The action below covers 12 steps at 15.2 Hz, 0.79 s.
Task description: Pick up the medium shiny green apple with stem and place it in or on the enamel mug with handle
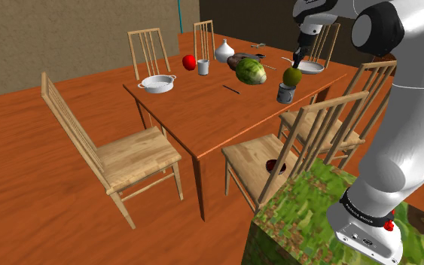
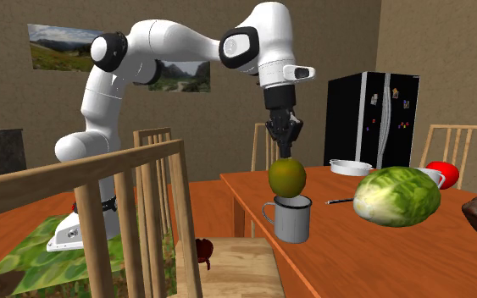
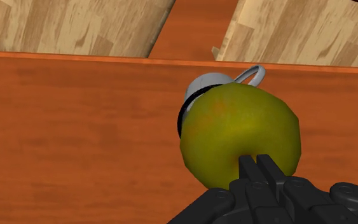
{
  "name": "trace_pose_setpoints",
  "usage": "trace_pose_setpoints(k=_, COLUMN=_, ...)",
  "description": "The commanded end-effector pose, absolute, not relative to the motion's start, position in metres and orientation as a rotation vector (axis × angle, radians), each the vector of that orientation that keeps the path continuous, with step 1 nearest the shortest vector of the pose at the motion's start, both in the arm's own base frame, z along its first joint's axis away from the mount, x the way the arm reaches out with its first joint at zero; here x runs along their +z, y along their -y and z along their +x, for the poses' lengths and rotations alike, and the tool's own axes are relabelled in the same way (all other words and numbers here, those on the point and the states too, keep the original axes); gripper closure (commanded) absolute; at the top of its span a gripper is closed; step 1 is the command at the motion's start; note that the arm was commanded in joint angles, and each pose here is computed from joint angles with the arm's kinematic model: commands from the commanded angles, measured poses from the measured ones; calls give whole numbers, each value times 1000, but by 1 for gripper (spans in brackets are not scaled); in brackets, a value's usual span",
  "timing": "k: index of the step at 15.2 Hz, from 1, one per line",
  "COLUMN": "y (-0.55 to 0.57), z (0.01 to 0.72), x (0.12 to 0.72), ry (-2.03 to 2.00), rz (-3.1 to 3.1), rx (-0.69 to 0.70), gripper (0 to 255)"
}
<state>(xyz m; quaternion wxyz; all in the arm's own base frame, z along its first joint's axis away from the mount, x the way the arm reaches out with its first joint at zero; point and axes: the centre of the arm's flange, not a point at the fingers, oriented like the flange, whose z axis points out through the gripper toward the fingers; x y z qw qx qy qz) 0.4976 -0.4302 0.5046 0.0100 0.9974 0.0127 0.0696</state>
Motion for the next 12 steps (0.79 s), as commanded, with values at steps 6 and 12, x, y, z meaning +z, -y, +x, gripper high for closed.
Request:
trace_pose_setpoints(k=6, y=431, z=497, x=496, ry=-39, rz=3113, rx=218, gripper=255)
trace_pose_setpoints(k=12, y=431, z=497, x=496, ry=-39, rz=3113, rx=218, gripper=0)
